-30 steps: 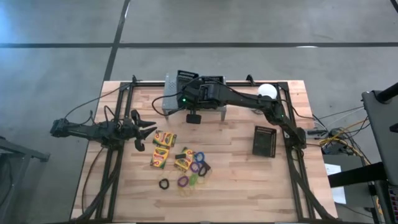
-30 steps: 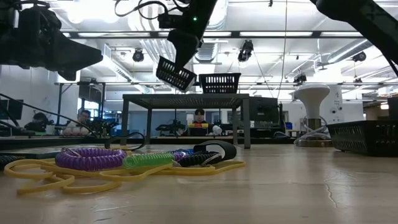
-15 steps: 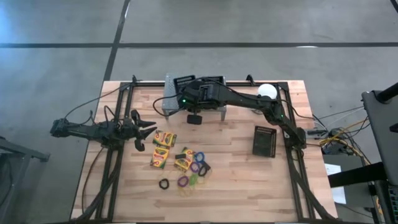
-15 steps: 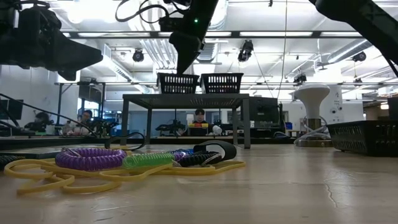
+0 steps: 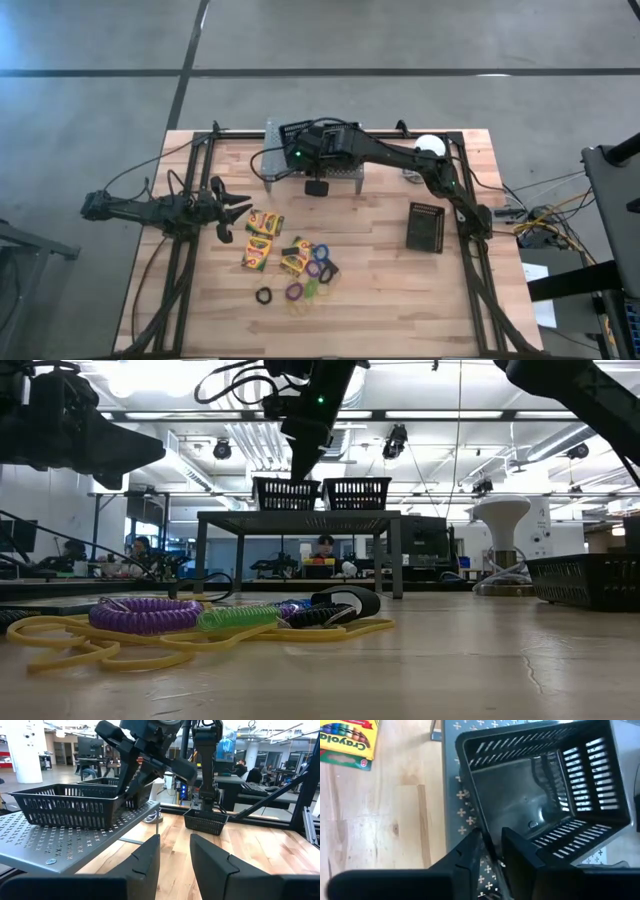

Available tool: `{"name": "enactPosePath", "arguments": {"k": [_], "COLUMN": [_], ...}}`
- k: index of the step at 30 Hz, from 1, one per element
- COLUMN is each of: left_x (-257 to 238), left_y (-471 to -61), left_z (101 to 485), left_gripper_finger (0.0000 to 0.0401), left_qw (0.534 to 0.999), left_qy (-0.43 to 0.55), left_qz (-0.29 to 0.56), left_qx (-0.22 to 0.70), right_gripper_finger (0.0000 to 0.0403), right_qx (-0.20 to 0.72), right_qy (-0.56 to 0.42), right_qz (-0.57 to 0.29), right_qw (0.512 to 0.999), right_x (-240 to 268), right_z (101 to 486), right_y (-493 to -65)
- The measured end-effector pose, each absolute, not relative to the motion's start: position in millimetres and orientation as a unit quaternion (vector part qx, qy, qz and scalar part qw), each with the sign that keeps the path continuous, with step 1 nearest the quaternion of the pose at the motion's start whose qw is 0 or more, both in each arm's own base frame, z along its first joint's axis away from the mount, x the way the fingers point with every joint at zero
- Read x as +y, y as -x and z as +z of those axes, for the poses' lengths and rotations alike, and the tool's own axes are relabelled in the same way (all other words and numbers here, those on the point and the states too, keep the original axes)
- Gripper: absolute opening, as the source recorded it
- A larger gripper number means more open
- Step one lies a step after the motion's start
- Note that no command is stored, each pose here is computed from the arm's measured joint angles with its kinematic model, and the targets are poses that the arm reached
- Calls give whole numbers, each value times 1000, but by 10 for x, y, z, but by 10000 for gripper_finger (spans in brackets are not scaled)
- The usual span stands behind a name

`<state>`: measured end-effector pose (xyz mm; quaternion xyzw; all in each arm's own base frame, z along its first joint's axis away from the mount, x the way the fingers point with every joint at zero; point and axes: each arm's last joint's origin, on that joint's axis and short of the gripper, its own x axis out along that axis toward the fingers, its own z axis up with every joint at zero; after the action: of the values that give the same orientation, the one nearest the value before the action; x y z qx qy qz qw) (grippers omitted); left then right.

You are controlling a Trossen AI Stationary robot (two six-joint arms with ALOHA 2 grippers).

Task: Pick & Place Office Desk Supplies
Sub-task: Put the left black bin on the shelf

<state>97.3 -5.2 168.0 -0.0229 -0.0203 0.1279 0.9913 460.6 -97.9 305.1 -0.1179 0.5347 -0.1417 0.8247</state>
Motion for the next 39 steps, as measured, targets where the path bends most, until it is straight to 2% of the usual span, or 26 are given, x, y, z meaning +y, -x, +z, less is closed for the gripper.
{"name": "enactPosePath", "arguments": {"k": [6, 39], "left_x": [-52, -52], "left_y": [-973, -973], "left_z": [1680, 1680], "left_gripper_finger": [113, 113], "left_qw": [991, 991], "left_qy": [23, 23], "left_qz": [128, 128], "left_qx": [-20, -20], "right_gripper_finger": [15, 20], "right_qx": [532, 538], "right_qy": [109, 79], "right_qz": [-149, -169], "right_qw": [826, 822], "right_x": [-982, -963], "right_z": [3054, 3151], "right_y": [-4607, -4511]}}
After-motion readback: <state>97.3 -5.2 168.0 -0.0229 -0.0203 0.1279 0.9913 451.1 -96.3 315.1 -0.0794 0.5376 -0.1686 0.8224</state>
